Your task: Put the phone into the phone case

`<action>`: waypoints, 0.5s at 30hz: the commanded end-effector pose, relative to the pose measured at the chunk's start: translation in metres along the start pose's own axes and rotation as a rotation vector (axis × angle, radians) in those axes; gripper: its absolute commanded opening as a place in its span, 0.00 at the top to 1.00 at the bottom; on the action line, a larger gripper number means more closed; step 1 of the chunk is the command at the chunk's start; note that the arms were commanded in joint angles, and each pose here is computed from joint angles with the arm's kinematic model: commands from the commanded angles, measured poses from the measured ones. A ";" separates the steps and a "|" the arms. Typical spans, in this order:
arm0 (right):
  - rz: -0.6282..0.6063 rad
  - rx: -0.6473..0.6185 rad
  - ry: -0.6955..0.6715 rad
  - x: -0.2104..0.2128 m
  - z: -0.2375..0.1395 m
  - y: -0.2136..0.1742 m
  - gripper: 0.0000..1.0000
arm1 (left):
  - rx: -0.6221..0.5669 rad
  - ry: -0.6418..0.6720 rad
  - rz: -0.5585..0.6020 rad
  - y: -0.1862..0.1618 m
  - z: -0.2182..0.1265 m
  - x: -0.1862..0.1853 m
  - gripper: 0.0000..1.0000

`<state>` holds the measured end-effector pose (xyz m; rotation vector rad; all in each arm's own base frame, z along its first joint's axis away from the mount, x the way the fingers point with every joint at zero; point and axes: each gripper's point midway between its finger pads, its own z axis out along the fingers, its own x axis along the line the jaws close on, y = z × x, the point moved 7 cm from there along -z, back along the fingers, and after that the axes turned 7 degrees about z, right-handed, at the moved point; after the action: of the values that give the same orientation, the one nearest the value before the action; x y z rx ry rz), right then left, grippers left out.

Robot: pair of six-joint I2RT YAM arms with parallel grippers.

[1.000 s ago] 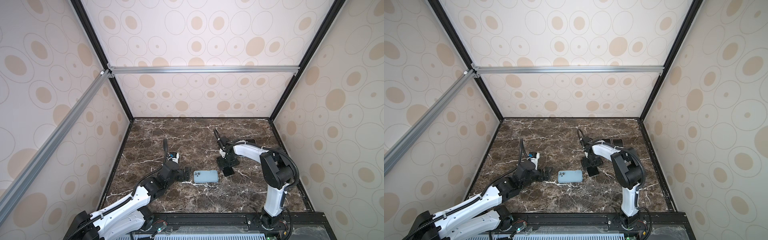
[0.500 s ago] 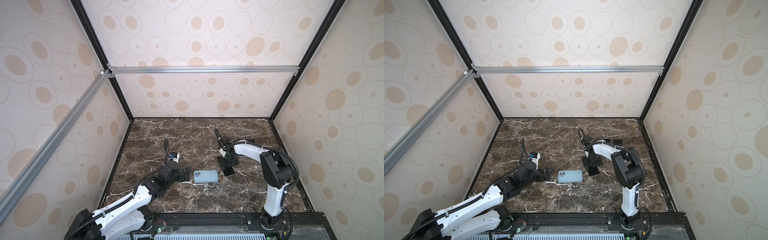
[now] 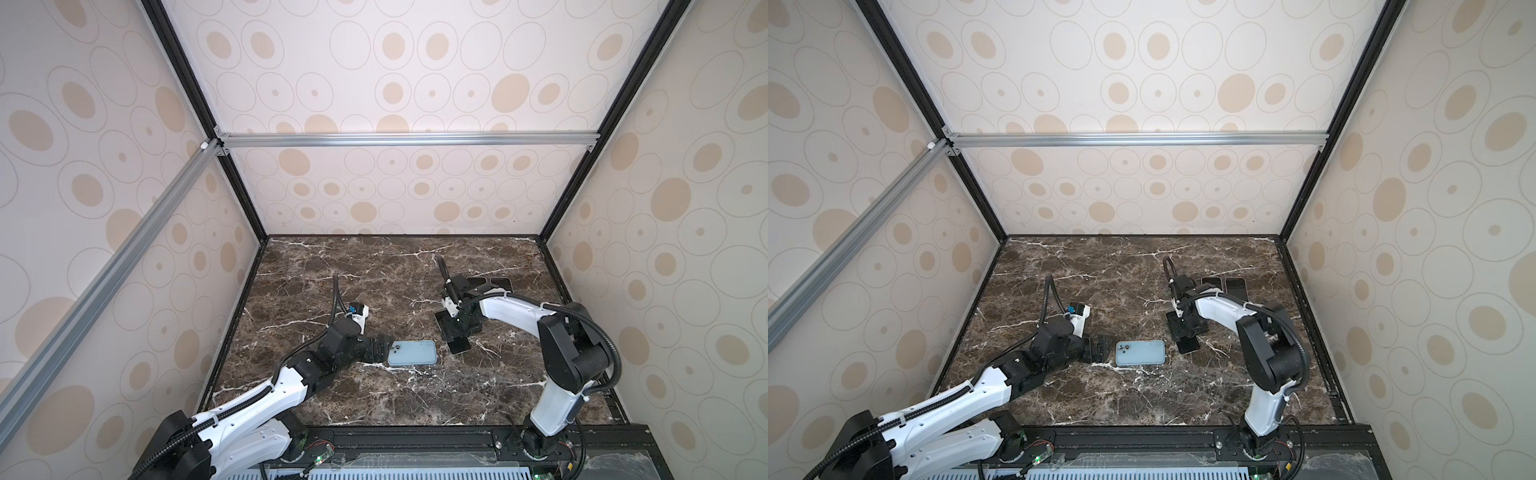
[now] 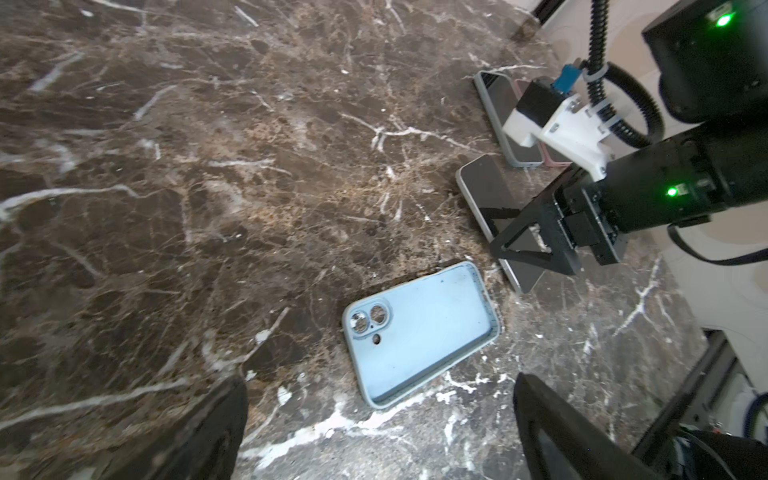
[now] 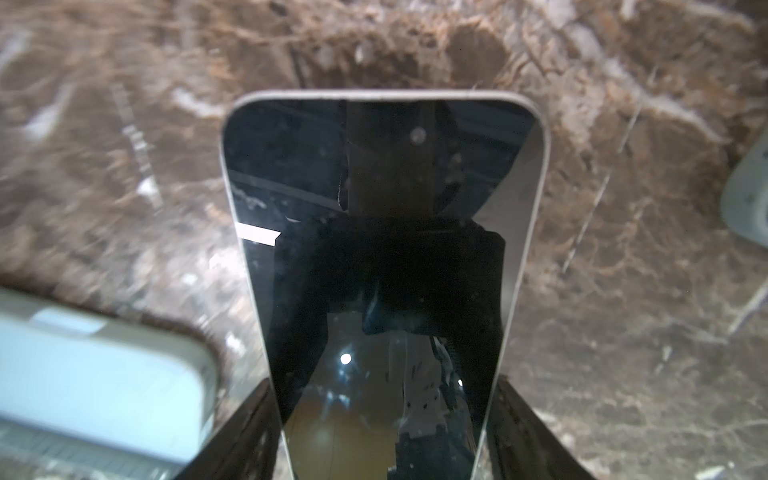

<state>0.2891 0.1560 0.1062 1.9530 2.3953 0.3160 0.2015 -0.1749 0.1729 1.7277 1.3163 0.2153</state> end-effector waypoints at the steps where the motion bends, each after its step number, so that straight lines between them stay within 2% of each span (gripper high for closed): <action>1: -0.050 -0.121 0.074 0.010 -0.026 0.003 0.71 | -0.072 -0.174 0.000 0.027 -0.006 -0.021 0.00; 4: -0.078 -0.206 0.111 0.015 -0.043 -0.004 0.72 | -0.052 -0.250 -0.013 0.032 -0.005 -0.025 0.01; 9: -0.126 -0.279 0.193 0.026 -0.067 -0.013 0.73 | -0.033 -0.390 -0.028 0.042 -0.005 -0.035 0.04; 15: -0.191 -0.387 0.259 0.037 -0.098 -0.023 0.77 | -0.038 -0.536 -0.065 0.056 -0.002 -0.047 0.11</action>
<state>0.2486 0.1692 0.1841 1.6783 2.4023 0.8616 0.2135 -0.2027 0.2009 1.6380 1.0902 -0.1657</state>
